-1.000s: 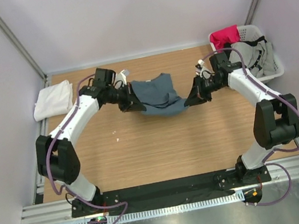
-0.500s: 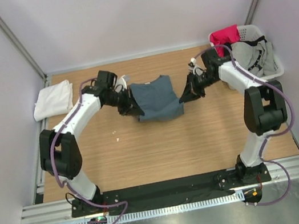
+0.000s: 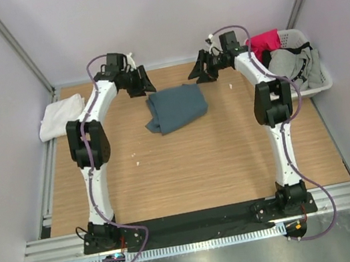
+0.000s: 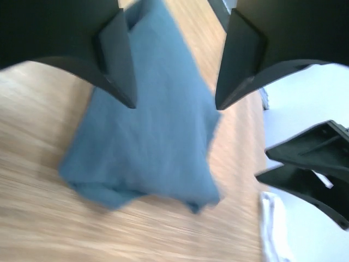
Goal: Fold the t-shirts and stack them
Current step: Fold the tshirt
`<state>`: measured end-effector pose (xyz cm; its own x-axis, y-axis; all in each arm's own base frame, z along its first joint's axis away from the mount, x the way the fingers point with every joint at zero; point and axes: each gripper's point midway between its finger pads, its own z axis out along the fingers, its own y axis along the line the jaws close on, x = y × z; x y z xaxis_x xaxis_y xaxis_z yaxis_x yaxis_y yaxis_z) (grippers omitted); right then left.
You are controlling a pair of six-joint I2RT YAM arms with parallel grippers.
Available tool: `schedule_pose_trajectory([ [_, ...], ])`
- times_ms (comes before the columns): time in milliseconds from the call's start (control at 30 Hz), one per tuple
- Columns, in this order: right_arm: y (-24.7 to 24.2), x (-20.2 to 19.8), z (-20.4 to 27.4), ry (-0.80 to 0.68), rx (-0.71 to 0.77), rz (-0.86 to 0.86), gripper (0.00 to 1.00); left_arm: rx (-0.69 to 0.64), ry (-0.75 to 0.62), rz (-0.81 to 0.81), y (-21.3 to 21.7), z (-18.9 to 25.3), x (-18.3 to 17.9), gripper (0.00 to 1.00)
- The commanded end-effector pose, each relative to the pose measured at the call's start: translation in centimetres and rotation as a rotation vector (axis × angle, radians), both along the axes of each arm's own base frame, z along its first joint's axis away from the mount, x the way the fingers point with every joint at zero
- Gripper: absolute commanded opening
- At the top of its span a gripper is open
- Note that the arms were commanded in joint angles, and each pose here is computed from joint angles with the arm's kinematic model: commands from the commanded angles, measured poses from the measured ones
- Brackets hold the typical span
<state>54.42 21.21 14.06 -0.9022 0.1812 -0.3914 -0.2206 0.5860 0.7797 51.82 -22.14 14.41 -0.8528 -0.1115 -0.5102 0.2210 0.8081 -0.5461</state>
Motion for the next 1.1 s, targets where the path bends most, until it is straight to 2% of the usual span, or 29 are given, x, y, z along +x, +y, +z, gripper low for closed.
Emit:
schedule_pose_trajectory([
  [0, -0.2, 1.7, 2.1, -0.093, 0.015, -0.018, 0.67, 0.165, -0.177, 0.073, 2.0, 2.1, 3.6, 0.59],
  [167, -1.9, 0.5, 6.6, -0.166, 0.002, -0.027, 0.68, 0.199, -0.225, 0.130, 3.7, 6.1, 2.1, 0.65],
  [267, -2.4, -0.5, 7.2, -0.164, 0.006, -0.019, 0.68, 0.221, -0.164, 0.130, 4.2, 4.8, 0.1, 0.66],
  [400, -1.2, -1.9, 9.0, -0.140, 0.113, 0.029, 0.67, 0.210, -0.067, 0.087, 4.3, 3.5, -3.4, 0.76],
  [533, 0.9, -4.0, 6.1, 0.039, 0.214, 0.070, 0.67, 0.115, 0.061, 0.079, 4.2, 1.9, -5.7, 0.85],
  [733, 3.8, -7.0, 1.7, 0.200, 0.243, 0.138, 0.66, -0.030, 0.205, 0.092, 4.2, -1.1, -7.1, 0.82],
  [1067, 4.8, -6.9, -2.8, 0.279, 0.219, 0.128, 0.66, -0.102, 0.339, 0.147, 4.1, -6.3, -5.5, 0.82],
])
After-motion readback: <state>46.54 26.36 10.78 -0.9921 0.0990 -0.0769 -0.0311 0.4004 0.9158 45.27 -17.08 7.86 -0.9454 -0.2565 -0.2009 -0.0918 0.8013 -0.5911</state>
